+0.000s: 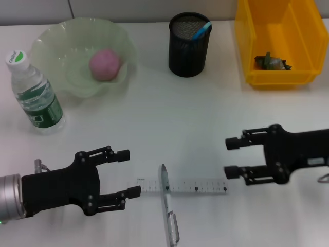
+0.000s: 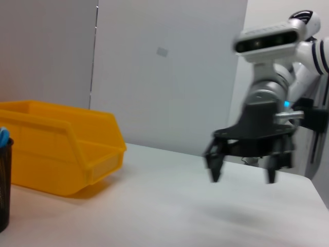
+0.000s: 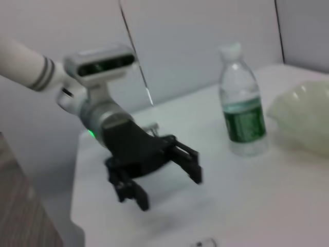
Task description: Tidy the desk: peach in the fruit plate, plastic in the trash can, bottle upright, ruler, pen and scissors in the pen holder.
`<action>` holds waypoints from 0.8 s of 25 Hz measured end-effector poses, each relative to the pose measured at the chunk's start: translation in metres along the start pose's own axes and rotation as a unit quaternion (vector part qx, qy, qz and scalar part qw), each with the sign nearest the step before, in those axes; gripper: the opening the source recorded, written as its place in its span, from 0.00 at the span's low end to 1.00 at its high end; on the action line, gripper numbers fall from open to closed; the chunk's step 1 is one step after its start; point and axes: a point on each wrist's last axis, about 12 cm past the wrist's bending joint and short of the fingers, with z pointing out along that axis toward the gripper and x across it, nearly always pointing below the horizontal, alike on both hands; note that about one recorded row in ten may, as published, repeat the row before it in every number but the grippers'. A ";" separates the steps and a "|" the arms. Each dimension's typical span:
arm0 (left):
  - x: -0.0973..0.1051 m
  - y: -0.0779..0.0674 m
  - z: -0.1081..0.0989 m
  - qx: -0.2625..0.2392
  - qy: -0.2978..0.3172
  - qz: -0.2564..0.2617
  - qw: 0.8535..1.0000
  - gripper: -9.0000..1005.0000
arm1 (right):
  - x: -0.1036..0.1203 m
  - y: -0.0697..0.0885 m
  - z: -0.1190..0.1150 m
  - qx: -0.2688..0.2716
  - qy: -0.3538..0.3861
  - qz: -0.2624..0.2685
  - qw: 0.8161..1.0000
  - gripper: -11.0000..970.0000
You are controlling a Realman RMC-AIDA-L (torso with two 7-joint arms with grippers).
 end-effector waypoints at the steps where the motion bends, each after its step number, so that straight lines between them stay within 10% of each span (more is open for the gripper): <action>1: 0.000 0.000 -0.001 0.003 0.002 0.002 1.000 0.78 | -0.007 -0.005 0.006 0.000 0.019 0.004 1.000 0.69; 20: -0.005 0.010 -0.007 0.014 0.043 0.023 0.999 0.78 | -0.095 -0.020 0.078 -0.100 0.211 -0.085 0.969 0.69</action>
